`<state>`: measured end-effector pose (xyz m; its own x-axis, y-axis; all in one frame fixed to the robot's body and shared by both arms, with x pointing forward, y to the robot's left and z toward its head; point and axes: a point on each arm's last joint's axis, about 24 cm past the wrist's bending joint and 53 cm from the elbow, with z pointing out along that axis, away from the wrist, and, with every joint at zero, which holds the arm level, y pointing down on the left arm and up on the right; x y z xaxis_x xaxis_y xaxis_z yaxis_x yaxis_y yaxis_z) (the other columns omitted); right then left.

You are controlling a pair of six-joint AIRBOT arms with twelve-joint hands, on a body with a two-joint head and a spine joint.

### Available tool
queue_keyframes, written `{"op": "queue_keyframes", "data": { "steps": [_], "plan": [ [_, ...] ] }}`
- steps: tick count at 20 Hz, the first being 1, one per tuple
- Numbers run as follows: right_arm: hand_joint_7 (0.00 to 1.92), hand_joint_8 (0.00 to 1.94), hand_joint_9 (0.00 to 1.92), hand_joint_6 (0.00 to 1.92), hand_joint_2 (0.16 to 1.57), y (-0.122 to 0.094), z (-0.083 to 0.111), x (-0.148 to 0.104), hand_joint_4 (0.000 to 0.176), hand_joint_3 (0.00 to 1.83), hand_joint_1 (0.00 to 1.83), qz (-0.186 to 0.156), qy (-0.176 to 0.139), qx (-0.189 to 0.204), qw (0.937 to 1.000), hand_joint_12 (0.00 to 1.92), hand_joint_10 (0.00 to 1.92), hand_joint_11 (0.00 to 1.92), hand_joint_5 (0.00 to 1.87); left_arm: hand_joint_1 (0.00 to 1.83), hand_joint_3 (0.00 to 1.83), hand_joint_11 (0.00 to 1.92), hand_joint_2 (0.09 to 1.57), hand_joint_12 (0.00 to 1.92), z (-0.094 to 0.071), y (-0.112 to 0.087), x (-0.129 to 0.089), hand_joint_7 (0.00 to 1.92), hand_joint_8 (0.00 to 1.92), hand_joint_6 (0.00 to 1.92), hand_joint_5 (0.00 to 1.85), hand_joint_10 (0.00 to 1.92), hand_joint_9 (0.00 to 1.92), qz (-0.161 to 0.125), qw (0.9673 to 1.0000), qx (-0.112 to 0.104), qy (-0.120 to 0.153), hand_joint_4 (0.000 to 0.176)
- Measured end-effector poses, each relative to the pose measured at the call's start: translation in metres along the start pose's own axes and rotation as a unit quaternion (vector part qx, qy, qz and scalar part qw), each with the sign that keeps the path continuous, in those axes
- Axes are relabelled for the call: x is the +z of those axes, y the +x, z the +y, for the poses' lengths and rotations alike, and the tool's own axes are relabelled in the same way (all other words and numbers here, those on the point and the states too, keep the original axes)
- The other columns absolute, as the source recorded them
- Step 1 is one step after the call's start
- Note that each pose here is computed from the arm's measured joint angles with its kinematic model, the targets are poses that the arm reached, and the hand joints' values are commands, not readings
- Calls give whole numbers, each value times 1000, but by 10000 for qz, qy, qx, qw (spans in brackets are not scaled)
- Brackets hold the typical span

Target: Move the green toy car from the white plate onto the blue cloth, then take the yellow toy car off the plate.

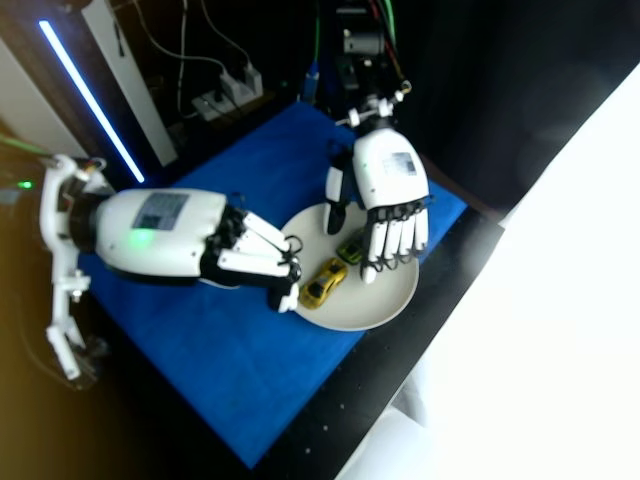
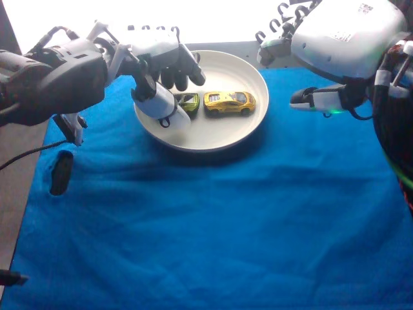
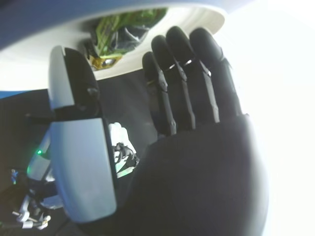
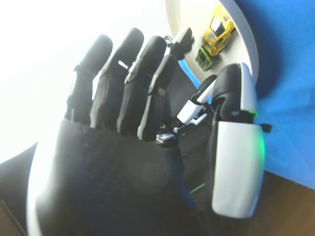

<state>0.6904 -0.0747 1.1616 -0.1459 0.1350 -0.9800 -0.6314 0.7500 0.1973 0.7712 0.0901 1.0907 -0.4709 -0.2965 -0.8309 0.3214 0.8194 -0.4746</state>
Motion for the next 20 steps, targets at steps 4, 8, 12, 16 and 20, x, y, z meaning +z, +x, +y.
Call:
{"op": "queue_keyframes", "data": {
  "steps": [4,8,12,16,20],
  "plan": [
    [839,237,548,341,947,0,1,0,0,4,1092,2,-9,7,10000,1607,839,196,707,1097,1,504,936,1787,1,1,2,650,1034,3,740,1374,595,7,10000,9,-21,0],
    [852,244,562,336,941,1,2,0,0,0,1084,5,-19,12,10000,1615,907,272,733,1089,1,413,947,1731,3,4,4,562,974,5,742,1260,516,47,10000,10,-50,0],
    [839,255,540,318,946,1,3,0,0,2,1097,5,-26,15,10000,1638,953,254,720,1155,3,543,973,1892,4,4,5,642,1333,14,797,1557,606,52,10000,-10,-69,0],
    [819,356,545,329,954,1,5,0,0,1,1119,1,-43,29,10000,1636,1007,278,711,1252,28,700,1154,1917,7,5,6,842,1257,943,837,1634,776,61,9999,-46,-106,0],
    [797,400,559,360,953,1,8,0,0,0,1157,1,-73,40,10000,1597,955,297,711,1345,0,267,1214,1754,10,7,6,799,1315,1175,777,1564,668,58,9999,-66,-128,0]
  ]
}}
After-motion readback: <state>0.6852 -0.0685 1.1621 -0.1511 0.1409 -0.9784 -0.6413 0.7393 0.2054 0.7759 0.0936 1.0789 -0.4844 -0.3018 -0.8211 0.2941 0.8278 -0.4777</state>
